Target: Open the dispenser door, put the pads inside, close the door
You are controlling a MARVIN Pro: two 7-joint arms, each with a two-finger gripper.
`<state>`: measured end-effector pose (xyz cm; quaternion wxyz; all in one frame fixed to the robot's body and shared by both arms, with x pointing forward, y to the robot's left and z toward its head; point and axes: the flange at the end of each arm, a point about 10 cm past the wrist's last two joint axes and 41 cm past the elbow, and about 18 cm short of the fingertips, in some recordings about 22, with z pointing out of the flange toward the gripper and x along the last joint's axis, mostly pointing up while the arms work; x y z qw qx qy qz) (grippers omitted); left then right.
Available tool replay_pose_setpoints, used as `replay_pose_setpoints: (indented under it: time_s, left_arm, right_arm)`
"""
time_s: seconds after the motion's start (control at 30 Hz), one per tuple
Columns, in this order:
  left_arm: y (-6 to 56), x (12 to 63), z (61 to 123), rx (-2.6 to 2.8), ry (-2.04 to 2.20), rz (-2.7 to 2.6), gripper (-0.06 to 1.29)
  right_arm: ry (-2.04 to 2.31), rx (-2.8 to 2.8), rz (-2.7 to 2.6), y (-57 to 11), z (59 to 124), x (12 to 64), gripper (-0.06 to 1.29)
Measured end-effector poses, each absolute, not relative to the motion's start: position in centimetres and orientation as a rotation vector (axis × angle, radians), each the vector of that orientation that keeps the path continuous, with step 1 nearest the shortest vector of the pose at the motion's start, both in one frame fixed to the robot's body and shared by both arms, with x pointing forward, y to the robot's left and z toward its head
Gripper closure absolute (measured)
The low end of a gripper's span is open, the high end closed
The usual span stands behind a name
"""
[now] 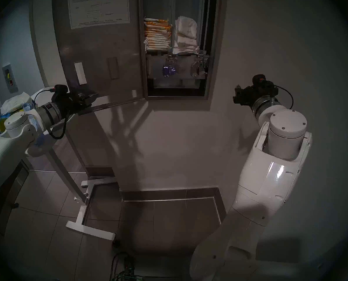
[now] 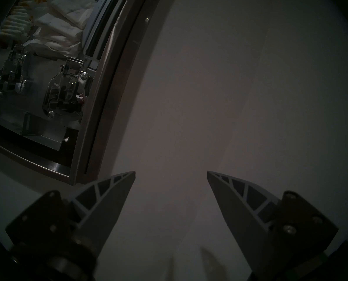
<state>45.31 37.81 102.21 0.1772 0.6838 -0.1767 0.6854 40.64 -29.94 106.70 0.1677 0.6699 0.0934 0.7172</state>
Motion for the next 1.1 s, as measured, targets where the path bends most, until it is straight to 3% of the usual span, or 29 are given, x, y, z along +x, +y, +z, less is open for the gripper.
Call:
replay_pose_setpoints:
  time_s: [1.1]
  left_arm:
    - [37.6,44.0,102.2,1.936,-0.606,1.931,0.47]
  right_arm:
    - [0.266,1.908,2.041,-29.9,106.6,40.7,0.31]
